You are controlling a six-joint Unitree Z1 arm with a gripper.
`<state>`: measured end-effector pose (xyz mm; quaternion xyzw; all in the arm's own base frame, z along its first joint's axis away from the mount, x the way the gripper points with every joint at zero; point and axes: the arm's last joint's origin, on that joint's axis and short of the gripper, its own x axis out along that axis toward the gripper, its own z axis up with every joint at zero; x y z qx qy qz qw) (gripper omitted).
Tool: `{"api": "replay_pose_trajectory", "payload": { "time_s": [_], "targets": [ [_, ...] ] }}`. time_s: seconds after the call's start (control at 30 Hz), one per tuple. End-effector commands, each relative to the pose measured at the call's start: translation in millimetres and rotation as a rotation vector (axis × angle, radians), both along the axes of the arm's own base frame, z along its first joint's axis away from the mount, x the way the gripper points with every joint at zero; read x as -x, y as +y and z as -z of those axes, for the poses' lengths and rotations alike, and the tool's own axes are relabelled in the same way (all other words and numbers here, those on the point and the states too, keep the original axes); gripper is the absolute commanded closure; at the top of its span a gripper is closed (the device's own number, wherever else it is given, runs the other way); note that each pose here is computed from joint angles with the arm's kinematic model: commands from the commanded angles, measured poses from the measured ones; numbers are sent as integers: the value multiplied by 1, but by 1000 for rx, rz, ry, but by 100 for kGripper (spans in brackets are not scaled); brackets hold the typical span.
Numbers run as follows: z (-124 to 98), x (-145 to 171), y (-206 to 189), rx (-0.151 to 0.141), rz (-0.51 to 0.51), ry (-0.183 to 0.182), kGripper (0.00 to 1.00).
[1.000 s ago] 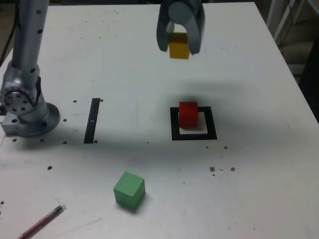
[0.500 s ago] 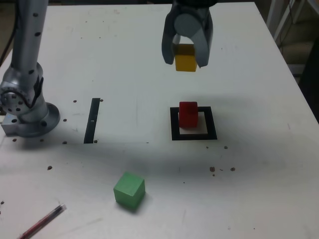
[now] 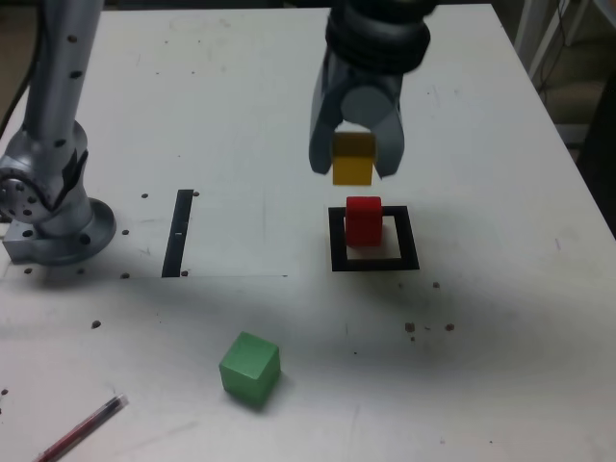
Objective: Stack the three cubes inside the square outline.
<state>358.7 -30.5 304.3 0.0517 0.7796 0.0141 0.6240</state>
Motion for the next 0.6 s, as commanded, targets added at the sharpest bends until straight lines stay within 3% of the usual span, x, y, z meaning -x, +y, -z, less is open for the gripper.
{"api": "replay_pose_trajectory", "payload": {
  "time_s": [0.0, 0.57],
  "targets": [
    [4, -2, -1, -3, 0, 11, 83],
    [34, -22, 8, 4, 6, 78, 81]
  ]
}}
